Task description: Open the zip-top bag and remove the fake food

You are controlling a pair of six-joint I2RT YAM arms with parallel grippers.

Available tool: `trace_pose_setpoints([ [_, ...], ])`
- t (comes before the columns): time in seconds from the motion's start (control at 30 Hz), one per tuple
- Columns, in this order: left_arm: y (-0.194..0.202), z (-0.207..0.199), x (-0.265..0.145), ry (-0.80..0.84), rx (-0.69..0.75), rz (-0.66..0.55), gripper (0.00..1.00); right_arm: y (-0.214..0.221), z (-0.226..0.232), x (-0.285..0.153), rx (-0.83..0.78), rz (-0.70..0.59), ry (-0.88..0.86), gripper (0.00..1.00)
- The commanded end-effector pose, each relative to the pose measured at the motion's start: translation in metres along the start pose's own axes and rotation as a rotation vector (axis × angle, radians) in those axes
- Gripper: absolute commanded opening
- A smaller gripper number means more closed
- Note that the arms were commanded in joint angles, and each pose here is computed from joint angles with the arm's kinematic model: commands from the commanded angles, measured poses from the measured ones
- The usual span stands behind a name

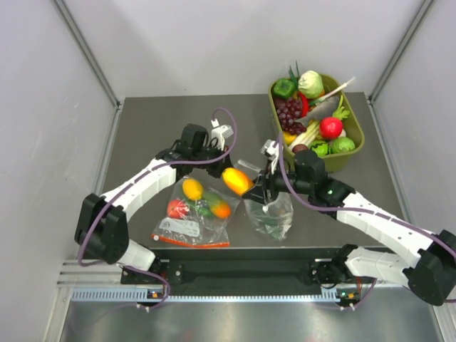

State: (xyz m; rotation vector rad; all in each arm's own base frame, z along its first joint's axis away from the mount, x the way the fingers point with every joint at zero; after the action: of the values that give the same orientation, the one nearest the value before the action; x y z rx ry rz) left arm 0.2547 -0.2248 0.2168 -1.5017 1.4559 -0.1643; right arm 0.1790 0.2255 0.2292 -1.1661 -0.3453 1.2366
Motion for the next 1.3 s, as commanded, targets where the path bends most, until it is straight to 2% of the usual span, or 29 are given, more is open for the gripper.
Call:
trace_pose_setpoints([
  [0.0, -0.005, 0.039, 0.012, -0.090, 0.027, -0.033, 0.00, -0.060, 0.082, -0.024, -0.241, -0.218, -0.524, 0.34],
  [0.27, 0.001, 0.041, 0.011, -0.051, 0.001, -0.032, 0.00, -0.076, 0.086, -0.032, -0.269, -0.303, -0.498, 0.34],
  [0.47, -0.004, 0.030, -0.008, -0.108, 0.011, -0.068, 0.00, -0.088, 0.067, -0.035, -0.241, -0.417, -0.296, 0.34],
  [0.63, -0.015, 0.017, -0.033, -0.163, 0.034, -0.113, 0.00, -0.112, 0.042, -0.059, -0.233, -0.493, -0.063, 0.34],
  [0.83, -0.030, 0.000, -0.059, -0.193, 0.073, -0.151, 0.00, -0.123, -0.027, -0.087, -0.157, -0.470, 0.239, 0.34],
  [0.87, -0.034, -0.003, -0.063, -0.200, 0.091, -0.162, 0.00, -0.121, -0.051, -0.093, -0.115, -0.450, 0.326, 0.34],
  [1.0, -0.043, -0.013, -0.076, -0.204, 0.124, -0.172, 0.00, -0.123, -0.103, -0.106, -0.018, -0.416, 0.499, 0.34],
  [1.27, -0.045, -0.011, -0.083, -0.248, 0.176, -0.135, 0.00, -0.092, -0.165, -0.097, 0.093, -0.263, 0.689, 0.34],
])
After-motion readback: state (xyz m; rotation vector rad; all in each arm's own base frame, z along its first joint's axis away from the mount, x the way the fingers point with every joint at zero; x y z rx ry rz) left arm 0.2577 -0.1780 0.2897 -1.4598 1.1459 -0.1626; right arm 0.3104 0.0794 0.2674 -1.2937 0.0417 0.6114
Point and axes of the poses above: each gripper's point midway between its finger pads, its own x axis out along the fingers, its own z axis along the line the jaws close on, y = z × x, the point moved 7 cm from there along -x, back along the fingers, and after that the axes turned 4 degrees about x, right-handed, at the moved point
